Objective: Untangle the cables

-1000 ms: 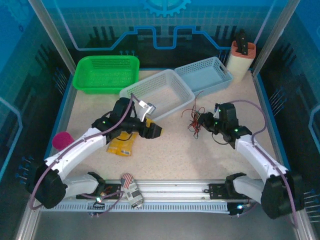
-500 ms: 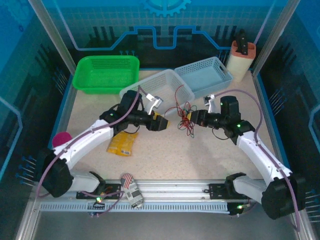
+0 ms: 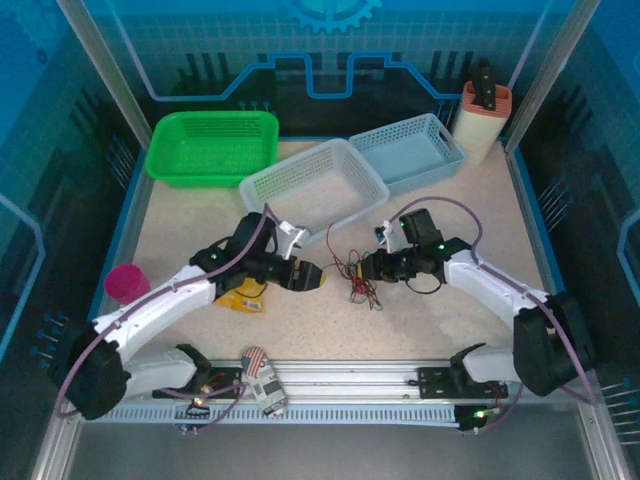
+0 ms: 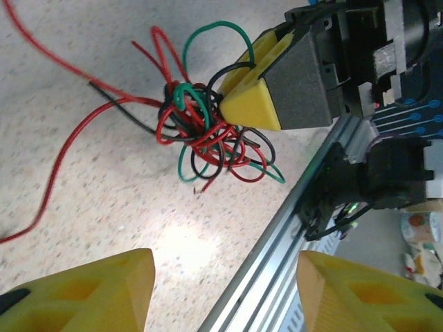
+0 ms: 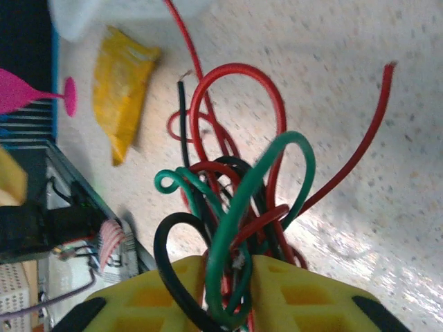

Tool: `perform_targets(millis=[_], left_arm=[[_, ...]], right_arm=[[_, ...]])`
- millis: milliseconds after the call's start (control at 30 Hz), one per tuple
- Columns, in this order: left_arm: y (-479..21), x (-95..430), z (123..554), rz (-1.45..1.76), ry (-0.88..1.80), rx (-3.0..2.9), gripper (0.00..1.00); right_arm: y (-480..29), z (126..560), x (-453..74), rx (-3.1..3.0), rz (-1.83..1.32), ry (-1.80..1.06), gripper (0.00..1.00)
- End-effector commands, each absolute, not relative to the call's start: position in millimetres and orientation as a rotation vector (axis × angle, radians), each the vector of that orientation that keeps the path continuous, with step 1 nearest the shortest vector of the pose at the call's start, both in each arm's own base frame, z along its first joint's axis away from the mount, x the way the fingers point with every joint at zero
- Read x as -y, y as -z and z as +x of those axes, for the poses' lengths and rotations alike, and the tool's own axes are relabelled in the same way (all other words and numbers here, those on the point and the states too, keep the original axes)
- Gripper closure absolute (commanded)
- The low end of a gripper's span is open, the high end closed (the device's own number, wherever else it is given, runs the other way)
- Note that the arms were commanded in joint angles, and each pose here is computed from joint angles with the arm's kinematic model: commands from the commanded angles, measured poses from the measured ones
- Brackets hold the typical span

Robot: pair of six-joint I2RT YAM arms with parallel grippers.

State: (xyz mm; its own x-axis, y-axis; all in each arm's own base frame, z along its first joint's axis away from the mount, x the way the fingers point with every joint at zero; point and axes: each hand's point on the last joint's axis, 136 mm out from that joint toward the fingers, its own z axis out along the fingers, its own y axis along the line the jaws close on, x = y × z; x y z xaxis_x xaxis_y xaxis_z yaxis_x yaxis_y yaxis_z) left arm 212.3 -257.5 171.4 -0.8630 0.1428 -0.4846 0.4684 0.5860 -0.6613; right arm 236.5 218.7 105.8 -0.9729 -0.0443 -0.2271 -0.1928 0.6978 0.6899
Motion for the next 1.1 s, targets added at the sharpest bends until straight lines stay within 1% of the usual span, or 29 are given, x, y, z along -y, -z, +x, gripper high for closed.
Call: perform_targets(millis=[0, 133, 233, 267, 333, 400, 467, 533, 633, 733, 833, 933, 1067], left_arm=[[-158.9, 245.1, 208.4, 0.380, 1.111, -2.484, 0.42], [-151.7, 248.1, 206.8, 0.315, 1.124, -2.482, 0.41], [-151.8, 255.4, 205.2, 0.315, 1.129, -2.474, 0.40], [-151.7, 257.9, 204.3, 0.324, 1.124, -2.475, 0.40], [-152.6, 264.9, 201.5, 0.364, 1.112, -2.468, 0.40], [-147.9, 269.8, 199.7, 0.390, 1.090, -2.480, 0.40], [-145.0, 274.0, 199.5, 0.399, 1.096, -2.488, 0.39], [-143.8, 277.2, 199.1, 0.408, 1.117, -2.485, 0.39], [-147.9, 278.1, 196.0, 0.428, 1.150, -2.446, 0.37], [-147.9, 269.8, 191.2, 0.427, 1.132, -2.443, 0.36], [-142.8, 259.3, 185.3, 0.404, 1.114, -2.460, 0.35], [-139.4, 250.7, 183.0, 0.370, 1.110, -2.453, 0.35], [-136.7, 242.7, 182.5, 0.346, 1.095, -2.445, 0.35]], right_arm=[[-86.9, 233.0, -218.5, -2.767, -0.173, -1.103, 0.70], [-72.2, 238.0, -218.5, -2.825, -0.093, -1.065, 0.69], [-77.2, 240.4, -221.0, -2.814, -0.094, -1.077, 0.65], [-80.3, 240.4, -219.2, -2.804, -0.103, -1.064, 0.63], [-92.8, 241.1, -208.0, -2.769, -0.118, -0.977, 0.49], [-104.6, 240.9, -189.2, -2.750, -0.119, -0.840, 0.45], [-119.9, 237.8, -174.9, -2.717, -0.183, -0.717, 0.44], [-135.7, 230.9, -170.9, -2.669, -0.314, -0.634, 0.47], [-142.8, 216.5, -185.1, -2.605, -0.577, -0.566, 0.50], [-148.5, 215.0, -201.4, -2.583, -0.731, -0.487, 0.52], [-135.7, 219.3, -210.3, -2.702, -0.706, -0.469, 0.54], [-124.8, 229.4, -225.6, -2.798, -0.582, -0.476, 0.54], [-110.6, 239.3, -243.3, -2.875, -0.440, -0.427, 0.51]])
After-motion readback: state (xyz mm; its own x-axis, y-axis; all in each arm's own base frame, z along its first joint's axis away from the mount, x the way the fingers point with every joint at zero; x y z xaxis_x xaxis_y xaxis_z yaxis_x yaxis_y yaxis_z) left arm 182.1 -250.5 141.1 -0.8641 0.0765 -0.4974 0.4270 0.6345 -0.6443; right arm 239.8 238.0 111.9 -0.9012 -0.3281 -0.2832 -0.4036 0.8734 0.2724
